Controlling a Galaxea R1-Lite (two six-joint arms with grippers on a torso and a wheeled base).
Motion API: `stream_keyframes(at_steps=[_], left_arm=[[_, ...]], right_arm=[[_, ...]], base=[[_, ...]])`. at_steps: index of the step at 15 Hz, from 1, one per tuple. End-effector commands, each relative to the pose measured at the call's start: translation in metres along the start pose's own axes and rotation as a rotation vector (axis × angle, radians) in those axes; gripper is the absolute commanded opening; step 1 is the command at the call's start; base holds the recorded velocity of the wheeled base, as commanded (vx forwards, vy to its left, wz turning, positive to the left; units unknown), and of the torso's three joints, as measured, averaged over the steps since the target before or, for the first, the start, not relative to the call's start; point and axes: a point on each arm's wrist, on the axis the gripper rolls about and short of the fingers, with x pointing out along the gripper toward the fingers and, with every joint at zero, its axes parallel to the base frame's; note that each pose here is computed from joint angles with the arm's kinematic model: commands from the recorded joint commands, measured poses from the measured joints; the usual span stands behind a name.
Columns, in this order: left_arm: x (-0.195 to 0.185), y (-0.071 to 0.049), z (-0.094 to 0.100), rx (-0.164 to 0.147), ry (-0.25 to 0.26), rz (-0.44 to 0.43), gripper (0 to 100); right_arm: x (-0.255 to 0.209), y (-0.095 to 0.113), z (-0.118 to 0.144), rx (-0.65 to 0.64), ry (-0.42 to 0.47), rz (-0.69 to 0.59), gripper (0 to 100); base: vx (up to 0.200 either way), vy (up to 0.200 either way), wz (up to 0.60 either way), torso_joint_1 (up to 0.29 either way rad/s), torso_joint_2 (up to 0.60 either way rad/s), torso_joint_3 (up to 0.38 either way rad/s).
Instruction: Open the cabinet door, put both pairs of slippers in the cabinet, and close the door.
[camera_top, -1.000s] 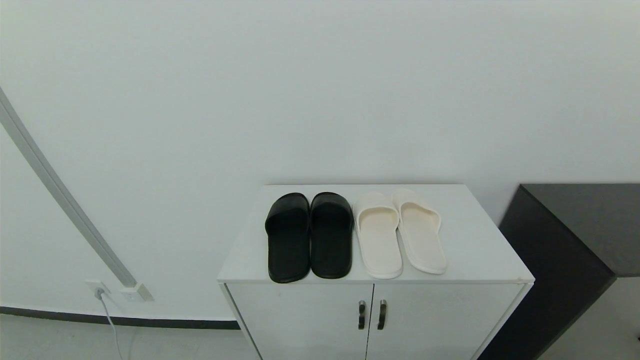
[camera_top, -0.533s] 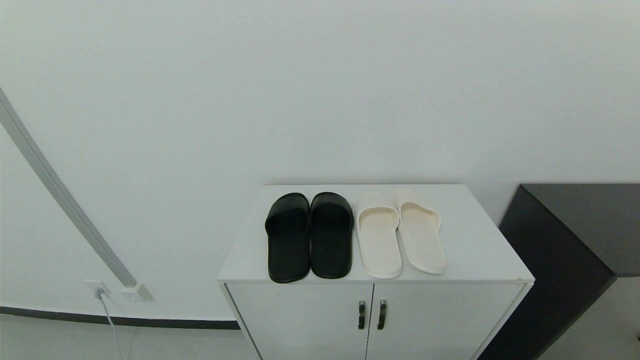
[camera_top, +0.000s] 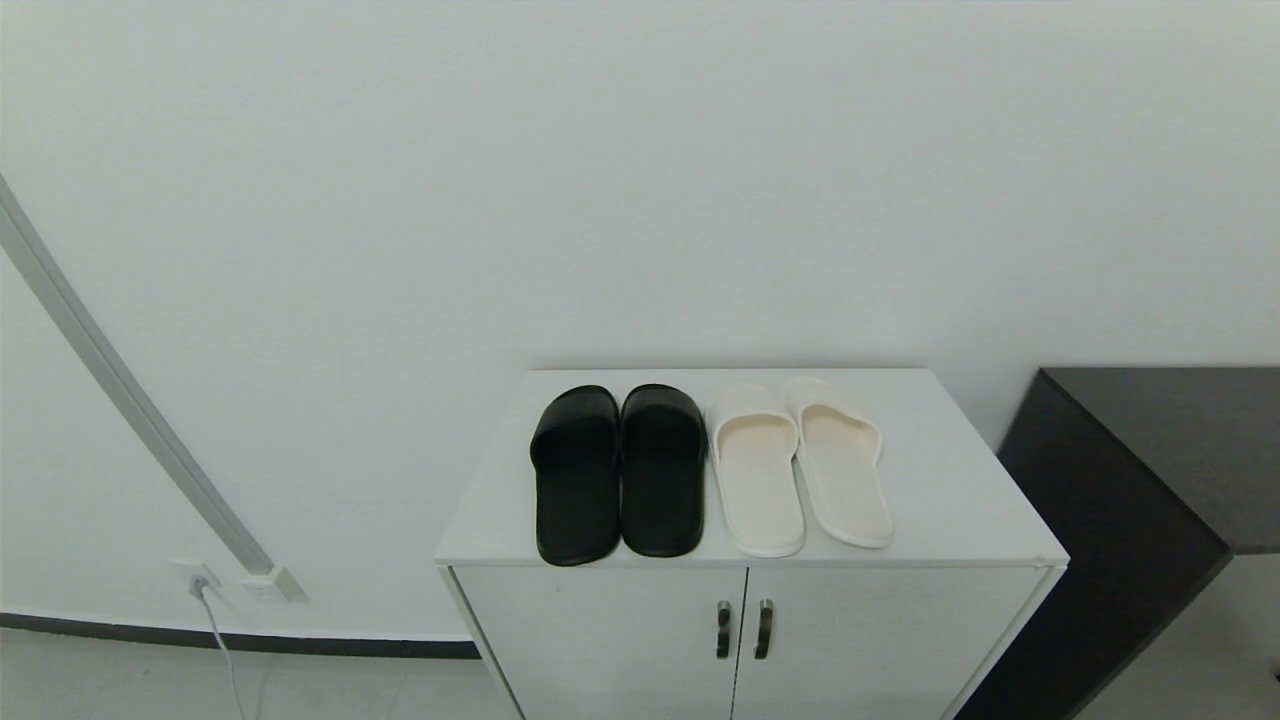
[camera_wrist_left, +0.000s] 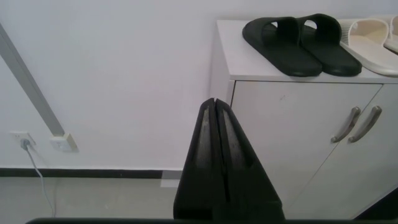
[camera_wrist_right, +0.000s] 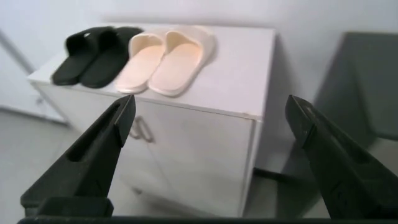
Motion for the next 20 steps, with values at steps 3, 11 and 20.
stream_keyframes(at_steps=[3,11,20], left_arm=[[0.000,0.000,0.000,0.001,0.001,-0.001,0],[0.000,0.000,0.000,0.008,0.000,0.003,0],[0.000,0.000,0.000,0.008,0.000,-0.001,0]], right_arm=[[0.095,0.027,0.034,0.057,0.175,0.200,100],[0.219,0.107,0.029,0.053,0.174,0.069,100],[0.320,0.141,-0.025,0.028,0.107,-0.198,100]], base=[[0.000,0.000,0.00,0.000,0.00,0.000],[0.000,0.000,0.00,0.000,0.00,0.000],[0.000,0.000,0.00,0.000,0.00,0.000]])
